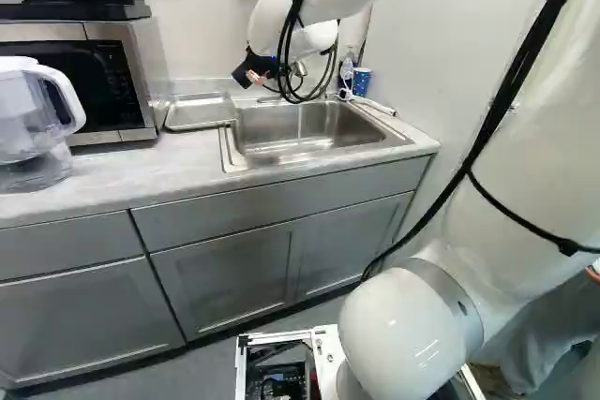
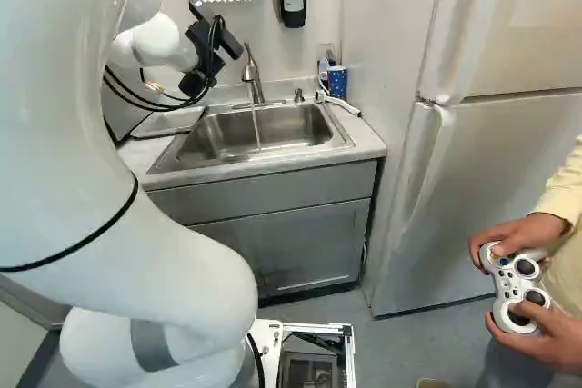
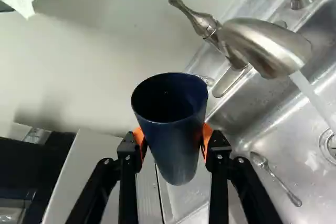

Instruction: Rinse the cup and place it in the tray

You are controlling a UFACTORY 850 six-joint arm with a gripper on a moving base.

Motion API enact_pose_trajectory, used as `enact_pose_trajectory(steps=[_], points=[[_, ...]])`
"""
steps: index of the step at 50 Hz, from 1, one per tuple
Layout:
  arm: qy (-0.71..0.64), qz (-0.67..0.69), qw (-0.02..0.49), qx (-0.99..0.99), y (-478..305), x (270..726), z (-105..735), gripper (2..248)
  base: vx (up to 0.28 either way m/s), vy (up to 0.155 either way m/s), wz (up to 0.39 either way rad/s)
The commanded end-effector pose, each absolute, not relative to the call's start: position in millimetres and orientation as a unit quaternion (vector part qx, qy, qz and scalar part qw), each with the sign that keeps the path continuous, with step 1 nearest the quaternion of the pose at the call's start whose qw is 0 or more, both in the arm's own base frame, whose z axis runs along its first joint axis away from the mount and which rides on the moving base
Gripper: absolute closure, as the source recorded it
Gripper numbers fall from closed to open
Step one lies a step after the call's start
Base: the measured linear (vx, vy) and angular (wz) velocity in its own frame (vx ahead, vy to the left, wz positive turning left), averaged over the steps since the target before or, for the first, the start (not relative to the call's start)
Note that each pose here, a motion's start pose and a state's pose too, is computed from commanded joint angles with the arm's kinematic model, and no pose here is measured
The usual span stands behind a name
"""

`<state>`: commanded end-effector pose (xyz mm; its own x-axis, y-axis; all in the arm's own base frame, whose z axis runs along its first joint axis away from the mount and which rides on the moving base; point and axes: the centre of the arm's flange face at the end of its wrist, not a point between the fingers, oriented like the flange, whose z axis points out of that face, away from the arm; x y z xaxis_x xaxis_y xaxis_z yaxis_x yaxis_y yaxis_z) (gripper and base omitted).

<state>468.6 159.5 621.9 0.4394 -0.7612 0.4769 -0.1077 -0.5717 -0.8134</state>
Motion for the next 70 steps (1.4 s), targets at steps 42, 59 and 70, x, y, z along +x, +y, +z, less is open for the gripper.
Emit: enact_pose_trajectory(steps=[42,59,70], points=[[0.445,-0.356,0.455,-0.685,159.5,468.6,621.9,128,0.0,0.0,0.0],[0.504,-0.314,0.485,-0.642,159.5,468.6,621.9,128,0.0,0.0,0.0],[0.54,-0.286,0.502,-0.612,159.5,468.6,621.9,128,0.0,0.0,0.0]])
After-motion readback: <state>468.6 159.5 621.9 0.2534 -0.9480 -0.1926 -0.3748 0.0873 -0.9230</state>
